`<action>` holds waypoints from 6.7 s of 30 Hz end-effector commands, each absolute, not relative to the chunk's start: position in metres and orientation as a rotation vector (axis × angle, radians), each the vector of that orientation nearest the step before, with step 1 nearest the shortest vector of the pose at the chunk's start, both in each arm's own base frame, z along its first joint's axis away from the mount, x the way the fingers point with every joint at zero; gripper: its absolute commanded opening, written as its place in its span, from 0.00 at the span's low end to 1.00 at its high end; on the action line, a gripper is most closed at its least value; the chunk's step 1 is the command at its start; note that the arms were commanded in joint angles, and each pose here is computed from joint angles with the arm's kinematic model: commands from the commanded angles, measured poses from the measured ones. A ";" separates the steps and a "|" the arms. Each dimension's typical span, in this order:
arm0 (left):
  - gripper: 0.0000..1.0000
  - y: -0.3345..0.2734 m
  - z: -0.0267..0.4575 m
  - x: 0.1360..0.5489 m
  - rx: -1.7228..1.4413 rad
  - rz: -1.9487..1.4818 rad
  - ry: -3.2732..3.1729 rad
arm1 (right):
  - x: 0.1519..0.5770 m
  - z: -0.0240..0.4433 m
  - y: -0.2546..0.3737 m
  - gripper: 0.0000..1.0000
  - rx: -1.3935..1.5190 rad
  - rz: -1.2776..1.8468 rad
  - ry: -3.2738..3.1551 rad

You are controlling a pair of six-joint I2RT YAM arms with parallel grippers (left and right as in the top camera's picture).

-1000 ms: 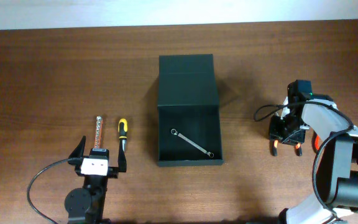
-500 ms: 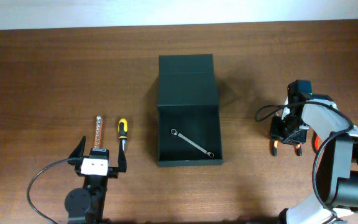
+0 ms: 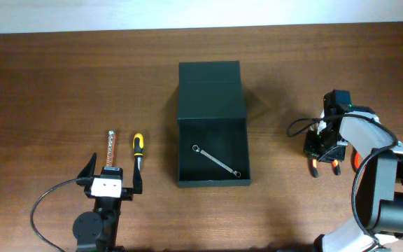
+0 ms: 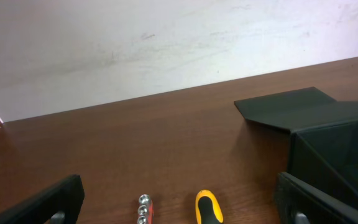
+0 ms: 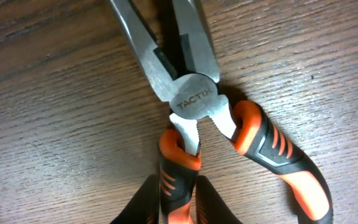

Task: Pack container
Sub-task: 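Lower the right gripper and grasp the pliers at the joint, then lift the pliers and carry them left over the box, then lower the pliers into the box and open the right gripper, then move the right gripper right toward the small red pliers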

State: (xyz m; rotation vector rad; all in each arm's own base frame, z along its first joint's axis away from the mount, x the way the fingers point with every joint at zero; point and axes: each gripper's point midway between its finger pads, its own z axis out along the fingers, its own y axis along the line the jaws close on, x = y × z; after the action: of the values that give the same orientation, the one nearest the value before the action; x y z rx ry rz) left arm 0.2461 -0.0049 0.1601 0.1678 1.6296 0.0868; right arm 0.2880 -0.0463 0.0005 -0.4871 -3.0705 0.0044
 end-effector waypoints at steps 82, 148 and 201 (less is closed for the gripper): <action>0.99 -0.003 0.159 0.246 0.172 0.102 1.632 | 0.273 0.094 0.247 0.04 0.899 -0.184 -3.038; 0.99 -0.003 0.158 0.246 0.172 0.102 1.633 | 0.273 0.020 0.247 0.29 0.913 -0.187 -3.040; 0.99 -0.003 0.158 0.246 0.173 0.102 1.633 | 0.196 0.356 -0.119 0.99 -0.948 0.576 -3.555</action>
State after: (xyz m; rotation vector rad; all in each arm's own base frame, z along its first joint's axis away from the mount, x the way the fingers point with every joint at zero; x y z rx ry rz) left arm 0.2461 -0.0049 0.1601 0.1678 1.6296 0.0868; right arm 0.1947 -0.1185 0.3573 -0.9457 -3.5471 0.6018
